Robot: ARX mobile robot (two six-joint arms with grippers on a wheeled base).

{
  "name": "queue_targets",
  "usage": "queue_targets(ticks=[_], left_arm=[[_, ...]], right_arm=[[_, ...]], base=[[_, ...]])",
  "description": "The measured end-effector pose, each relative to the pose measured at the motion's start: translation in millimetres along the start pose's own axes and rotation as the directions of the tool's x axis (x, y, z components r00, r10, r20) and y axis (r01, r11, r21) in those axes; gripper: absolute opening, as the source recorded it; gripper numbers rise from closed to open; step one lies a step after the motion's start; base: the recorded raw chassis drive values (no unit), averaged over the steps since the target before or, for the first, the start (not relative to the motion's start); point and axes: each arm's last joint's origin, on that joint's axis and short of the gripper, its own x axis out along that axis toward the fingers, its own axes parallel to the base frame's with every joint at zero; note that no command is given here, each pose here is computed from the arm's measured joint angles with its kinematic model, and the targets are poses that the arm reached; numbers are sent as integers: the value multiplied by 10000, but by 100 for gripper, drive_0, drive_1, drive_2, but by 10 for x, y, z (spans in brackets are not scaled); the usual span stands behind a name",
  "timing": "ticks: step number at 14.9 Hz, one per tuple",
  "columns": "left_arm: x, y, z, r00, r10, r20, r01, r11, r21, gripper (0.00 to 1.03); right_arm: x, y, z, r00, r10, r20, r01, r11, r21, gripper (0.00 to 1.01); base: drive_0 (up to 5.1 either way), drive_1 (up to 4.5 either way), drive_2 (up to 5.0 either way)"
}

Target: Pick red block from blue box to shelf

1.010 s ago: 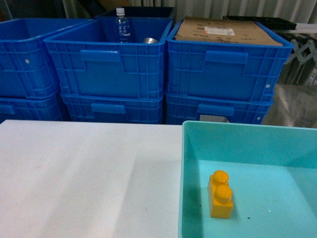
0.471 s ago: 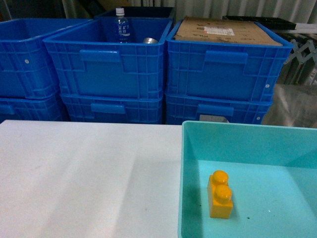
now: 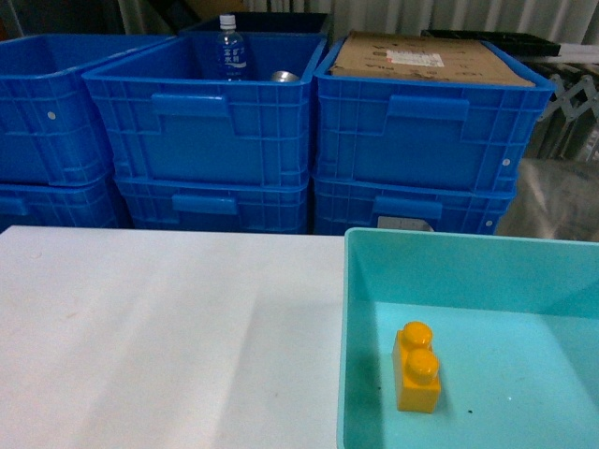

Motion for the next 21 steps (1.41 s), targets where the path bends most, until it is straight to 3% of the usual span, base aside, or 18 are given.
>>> queue_targets(ticks=[3, 9, 21], left_arm=[[0, 0, 0, 10000, 4, 0, -4, 10000, 4, 98], [0, 0, 0, 10000, 0, 0, 0, 10000, 4, 98], [0, 1, -1, 10000, 11, -4, -11, 10000, 0, 98]], right_arm=[[-14, 1, 20, 9998, -30, 173, 33, 9999, -160, 29], [-15, 1, 20, 9998, -34, 173, 36, 9999, -163, 29], [-15, 0, 21, 9998, -48, 190, 51, 9999, -164, 28]], base=[[0, 0, 0], [-11, -11, -11], [-166, -166, -166]])
